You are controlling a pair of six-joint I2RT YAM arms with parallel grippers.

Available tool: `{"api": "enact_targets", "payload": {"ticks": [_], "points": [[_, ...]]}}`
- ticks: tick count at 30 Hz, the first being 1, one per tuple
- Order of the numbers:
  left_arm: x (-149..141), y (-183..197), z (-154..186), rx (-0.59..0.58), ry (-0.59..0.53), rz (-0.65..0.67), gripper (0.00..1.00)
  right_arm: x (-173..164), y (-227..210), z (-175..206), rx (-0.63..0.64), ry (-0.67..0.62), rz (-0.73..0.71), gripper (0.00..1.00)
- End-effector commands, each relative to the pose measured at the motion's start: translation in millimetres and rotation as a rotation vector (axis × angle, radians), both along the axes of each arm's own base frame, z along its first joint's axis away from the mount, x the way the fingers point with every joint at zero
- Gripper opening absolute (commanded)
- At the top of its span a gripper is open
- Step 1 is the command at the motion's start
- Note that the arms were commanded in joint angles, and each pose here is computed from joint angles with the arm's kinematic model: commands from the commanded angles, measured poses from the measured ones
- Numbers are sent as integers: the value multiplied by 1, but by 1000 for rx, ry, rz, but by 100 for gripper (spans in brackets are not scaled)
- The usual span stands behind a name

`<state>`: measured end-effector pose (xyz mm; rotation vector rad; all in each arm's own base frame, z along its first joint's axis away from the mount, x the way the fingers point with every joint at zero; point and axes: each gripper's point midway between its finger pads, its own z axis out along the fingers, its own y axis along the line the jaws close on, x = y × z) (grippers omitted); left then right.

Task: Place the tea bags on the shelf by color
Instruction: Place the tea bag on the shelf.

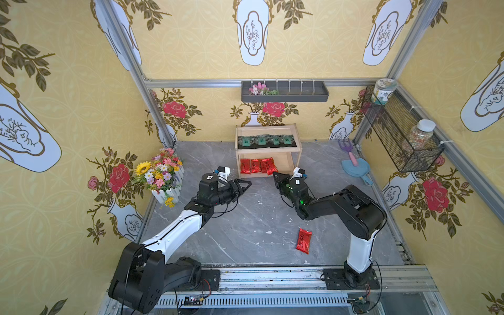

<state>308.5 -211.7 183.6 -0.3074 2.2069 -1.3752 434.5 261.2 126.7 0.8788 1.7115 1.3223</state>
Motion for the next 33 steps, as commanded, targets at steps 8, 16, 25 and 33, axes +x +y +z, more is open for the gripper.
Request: {"api": "enact_targets", "payload": {"ticks": [8, 16, 25, 33], "points": [[-7, 1, -5, 2, 5, -32, 60, 33, -24, -3, -17, -42, -99, 0], [-6, 4, -6, 5, 5, -26, 60, 43, -24, -12, -23, -28, -107, 0], [-2, 7, -12, 6, 22, -21, 60, 52, -28, -27, -25, -3, -113, 0], [0, 9, -14, 4, 27, -14, 60, 58, -25, -38, -18, 16, -106, 0]]}}
